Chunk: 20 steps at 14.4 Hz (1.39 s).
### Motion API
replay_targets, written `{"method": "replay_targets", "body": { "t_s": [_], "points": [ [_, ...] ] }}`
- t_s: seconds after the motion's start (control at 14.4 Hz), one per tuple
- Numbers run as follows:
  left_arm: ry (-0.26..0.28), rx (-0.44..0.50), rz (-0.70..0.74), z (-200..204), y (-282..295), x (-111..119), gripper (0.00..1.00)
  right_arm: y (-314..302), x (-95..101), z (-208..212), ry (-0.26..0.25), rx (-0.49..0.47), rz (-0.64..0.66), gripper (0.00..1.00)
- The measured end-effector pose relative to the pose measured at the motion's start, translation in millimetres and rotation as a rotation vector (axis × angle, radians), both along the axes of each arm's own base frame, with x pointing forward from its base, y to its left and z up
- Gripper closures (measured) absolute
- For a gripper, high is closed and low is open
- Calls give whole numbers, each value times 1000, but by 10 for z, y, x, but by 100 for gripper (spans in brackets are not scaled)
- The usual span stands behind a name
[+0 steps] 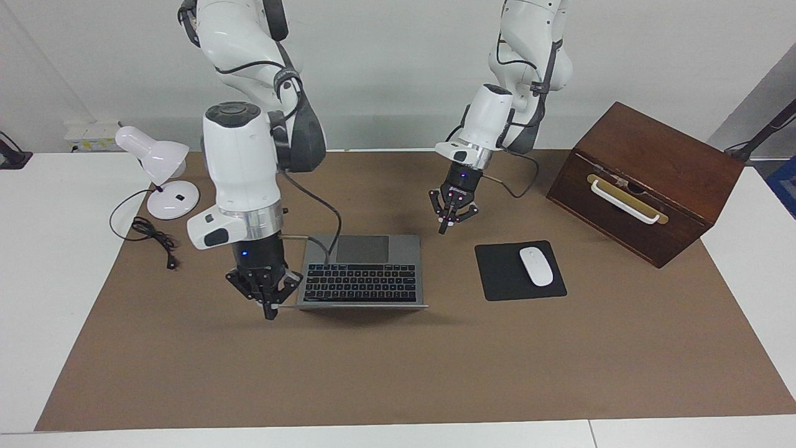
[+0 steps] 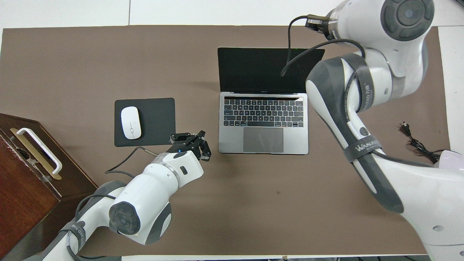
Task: Close laptop with both arms
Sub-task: 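Move the right gripper toward the laptop lid while the left gripper advances, then brace the laptop base with the left gripper while the right gripper reaches the lid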
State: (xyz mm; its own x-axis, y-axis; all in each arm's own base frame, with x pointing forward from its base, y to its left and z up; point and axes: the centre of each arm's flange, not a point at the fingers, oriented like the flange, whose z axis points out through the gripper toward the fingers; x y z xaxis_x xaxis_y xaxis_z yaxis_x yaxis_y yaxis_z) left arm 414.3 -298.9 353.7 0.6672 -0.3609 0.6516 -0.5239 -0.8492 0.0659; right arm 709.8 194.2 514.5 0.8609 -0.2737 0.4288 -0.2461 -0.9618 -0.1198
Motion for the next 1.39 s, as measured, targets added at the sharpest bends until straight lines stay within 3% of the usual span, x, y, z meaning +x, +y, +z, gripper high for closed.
{"method": "replay_targets", "body": {
  "t_s": [0.28,0.56,0.76,0.97,1.39],
  "points": [
    [-32,-6,-26,-362,-164,-70,99,196,-2,30,-59,50,-25,99],
    [-32,-2,-41,-549,-283,-60,99,424,70,-201,-143,-34,44,99],
    [-34,-1,-52,-618,-358,-52,99,442,115,-125,-186,-35,53,99],
    [-31,6,-60,-736,-388,-84,99,428,208,-36,-260,-9,60,99],
    [-24,26,-81,-842,-415,-122,99,468,481,35,-344,43,33,99]
  ]
}}
